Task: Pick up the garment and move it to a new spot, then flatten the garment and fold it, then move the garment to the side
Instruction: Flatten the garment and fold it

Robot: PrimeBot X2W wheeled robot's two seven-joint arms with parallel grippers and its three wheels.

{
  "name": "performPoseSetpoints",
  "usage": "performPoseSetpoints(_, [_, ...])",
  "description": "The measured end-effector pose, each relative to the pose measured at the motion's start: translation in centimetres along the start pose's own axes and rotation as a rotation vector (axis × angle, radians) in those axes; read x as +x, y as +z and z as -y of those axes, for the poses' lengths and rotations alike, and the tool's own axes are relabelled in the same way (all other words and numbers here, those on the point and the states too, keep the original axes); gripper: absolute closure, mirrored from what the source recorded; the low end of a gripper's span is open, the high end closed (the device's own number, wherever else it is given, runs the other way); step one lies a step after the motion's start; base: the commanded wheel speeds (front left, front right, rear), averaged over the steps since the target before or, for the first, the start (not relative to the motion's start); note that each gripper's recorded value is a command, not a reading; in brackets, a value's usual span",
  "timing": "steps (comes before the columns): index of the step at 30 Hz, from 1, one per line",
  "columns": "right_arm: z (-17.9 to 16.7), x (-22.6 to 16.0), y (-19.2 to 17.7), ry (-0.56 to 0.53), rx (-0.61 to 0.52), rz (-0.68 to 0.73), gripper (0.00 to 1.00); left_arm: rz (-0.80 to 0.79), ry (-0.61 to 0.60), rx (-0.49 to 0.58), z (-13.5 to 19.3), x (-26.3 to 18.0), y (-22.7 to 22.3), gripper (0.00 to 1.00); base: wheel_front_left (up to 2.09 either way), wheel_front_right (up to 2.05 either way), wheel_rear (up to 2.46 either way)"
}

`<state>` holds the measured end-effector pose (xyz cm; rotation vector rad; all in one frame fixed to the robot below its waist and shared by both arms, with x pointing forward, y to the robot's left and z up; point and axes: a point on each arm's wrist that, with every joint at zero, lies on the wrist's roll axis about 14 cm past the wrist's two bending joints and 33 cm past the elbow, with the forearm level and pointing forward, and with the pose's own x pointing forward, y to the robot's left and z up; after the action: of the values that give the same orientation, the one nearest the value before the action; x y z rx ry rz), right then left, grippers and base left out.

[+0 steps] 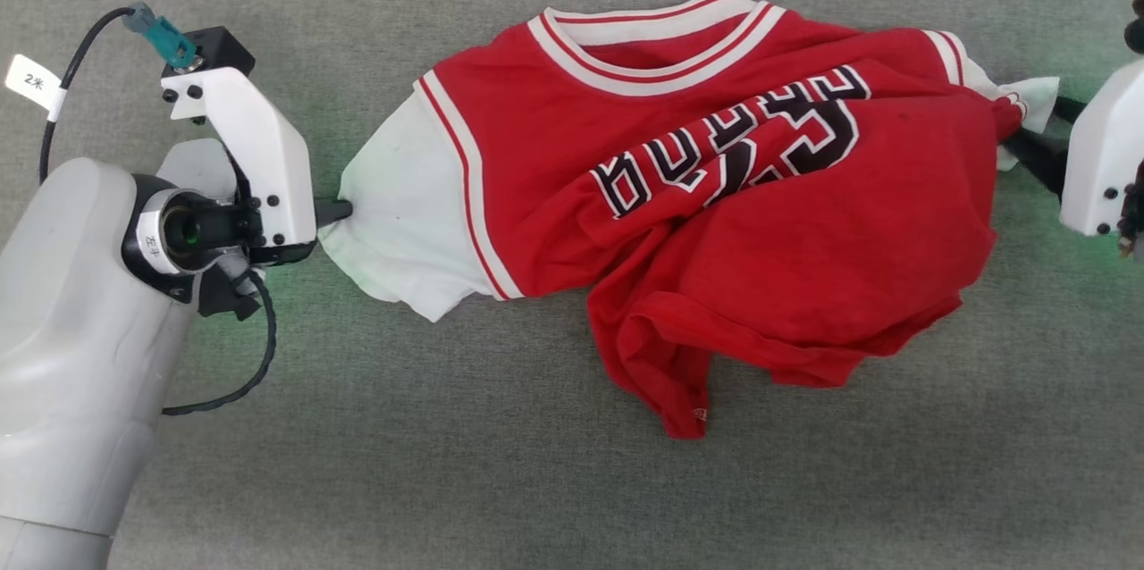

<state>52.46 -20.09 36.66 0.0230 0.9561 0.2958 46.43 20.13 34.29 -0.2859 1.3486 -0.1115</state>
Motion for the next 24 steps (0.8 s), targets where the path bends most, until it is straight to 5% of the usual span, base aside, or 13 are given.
performPoseSetpoints(1, [-0.2,0.2,0.1,0.005,-0.007,-0.012,1.0,0.003,-0.001,0.0,-0.1,0.0,0.0,1.0,0.0,0.0,0.0])
performPoseSetpoints(11, [-1.9,-1.8,3.5,0.043,-0.034,0.102,1.0,0.089,-0.002,-0.002,0.0,-2.1,0.8,1.0,0.0,0.0,0.0])
performPoseSetpoints(24, [-5.8,-15.6,15.4,0.03,-0.203,0.579,1.0,0.491,-0.036,0.109,4.2,-15.7,8.4,1.0,0.0,0.0,0.0])
